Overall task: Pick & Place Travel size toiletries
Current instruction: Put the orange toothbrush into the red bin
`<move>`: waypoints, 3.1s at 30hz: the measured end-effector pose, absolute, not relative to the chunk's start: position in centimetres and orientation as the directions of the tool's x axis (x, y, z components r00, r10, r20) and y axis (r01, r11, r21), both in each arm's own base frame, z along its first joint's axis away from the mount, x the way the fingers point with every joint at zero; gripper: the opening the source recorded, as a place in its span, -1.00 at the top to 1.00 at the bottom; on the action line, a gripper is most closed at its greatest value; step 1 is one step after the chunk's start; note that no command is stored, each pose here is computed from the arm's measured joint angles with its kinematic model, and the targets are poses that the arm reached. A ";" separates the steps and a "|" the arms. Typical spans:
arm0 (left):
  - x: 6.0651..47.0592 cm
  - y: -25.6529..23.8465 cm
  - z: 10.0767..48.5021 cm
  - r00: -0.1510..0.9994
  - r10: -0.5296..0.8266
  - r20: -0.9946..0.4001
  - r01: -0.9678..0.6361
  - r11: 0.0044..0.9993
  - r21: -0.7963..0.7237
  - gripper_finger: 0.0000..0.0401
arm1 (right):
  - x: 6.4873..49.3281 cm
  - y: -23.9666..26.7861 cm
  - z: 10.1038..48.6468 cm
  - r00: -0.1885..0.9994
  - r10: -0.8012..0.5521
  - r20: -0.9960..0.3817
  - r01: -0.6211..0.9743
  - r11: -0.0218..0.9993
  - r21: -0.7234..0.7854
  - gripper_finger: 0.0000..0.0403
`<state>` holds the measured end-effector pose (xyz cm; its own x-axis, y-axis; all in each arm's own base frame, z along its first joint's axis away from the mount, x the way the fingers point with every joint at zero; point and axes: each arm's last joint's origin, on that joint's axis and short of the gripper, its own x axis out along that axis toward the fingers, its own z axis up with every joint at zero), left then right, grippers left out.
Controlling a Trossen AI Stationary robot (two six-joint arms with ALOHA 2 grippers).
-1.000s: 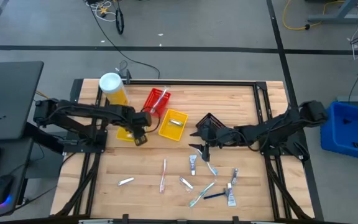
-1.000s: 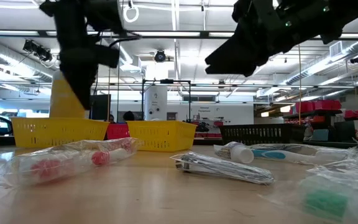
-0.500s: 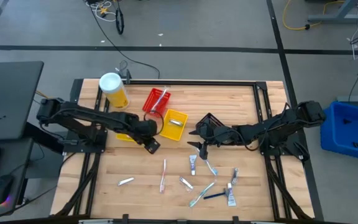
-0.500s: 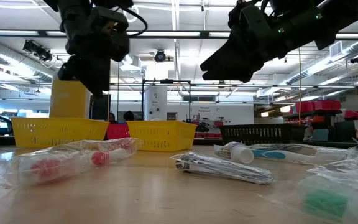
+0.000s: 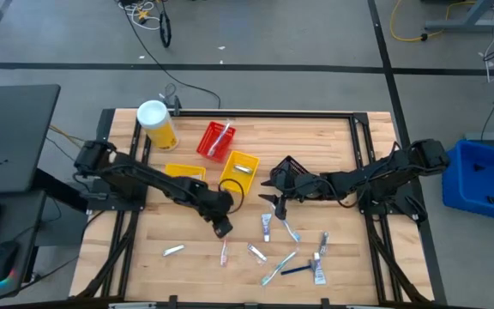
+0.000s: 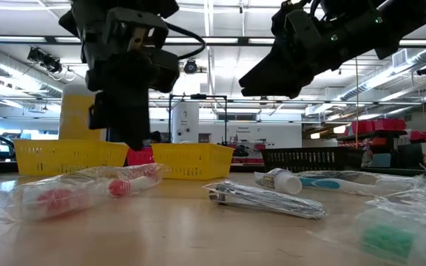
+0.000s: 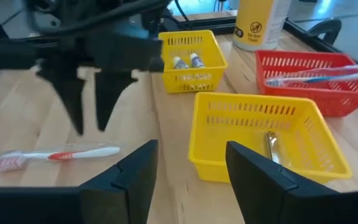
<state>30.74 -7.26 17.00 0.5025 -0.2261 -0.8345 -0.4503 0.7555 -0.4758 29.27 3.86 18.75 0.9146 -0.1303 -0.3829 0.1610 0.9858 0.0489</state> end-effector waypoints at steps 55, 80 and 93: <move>33.1 -6.4 22.2 0.486 0.120 -0.866 -0.600 0.766 -0.231 0.82 | 28.9 4.2 18.0 0.881 0.018 -0.473 0.018 0.997 0.072 0.12; 32.5 9.7 26.7 0.246 0.808 -0.536 -0.935 0.344 0.089 0.82 | 28.9 4.2 18.0 0.882 0.018 -0.470 0.032 0.995 0.099 0.16; 30.3 14.8 21.2 0.304 0.837 -0.456 -0.937 0.348 0.015 0.82 | 28.9 4.2 18.0 0.882 0.018 -0.470 0.032 0.995 0.099 0.18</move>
